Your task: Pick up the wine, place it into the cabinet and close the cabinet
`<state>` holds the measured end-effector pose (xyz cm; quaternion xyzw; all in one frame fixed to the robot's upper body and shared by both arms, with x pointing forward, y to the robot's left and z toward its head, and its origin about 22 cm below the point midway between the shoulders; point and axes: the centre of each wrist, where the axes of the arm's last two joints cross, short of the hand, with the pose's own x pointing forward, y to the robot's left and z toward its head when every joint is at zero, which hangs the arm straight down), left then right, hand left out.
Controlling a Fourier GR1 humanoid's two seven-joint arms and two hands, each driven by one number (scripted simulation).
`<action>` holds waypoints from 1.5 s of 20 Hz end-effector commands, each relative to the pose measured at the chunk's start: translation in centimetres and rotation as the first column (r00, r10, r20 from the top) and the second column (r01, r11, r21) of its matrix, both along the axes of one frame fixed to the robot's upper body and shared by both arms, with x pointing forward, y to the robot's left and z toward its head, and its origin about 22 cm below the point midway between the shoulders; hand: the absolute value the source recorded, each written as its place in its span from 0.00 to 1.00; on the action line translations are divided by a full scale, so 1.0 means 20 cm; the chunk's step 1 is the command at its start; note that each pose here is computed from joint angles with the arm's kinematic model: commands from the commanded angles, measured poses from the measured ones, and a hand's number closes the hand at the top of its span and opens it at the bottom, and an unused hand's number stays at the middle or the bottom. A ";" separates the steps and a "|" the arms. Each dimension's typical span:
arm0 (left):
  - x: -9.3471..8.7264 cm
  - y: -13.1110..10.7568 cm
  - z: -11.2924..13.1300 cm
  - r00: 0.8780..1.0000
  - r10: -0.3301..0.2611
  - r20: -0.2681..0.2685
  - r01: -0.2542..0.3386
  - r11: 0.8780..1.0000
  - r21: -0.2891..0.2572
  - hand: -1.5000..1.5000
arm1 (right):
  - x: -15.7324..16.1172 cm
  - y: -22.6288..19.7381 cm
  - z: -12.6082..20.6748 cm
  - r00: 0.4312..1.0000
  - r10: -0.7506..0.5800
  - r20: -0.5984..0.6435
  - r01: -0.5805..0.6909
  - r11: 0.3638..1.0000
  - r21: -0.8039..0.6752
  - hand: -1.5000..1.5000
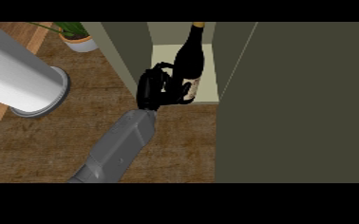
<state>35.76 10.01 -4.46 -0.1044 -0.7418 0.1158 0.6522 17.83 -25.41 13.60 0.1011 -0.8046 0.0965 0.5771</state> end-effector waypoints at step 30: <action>0.18 0.08 0.06 0.983 0.183 0.009 -0.183 0.983 0.023 1.00 | 0.07 0.07 0.02 1.000 0.018 0.016 -0.017 1.000 -0.019 0.00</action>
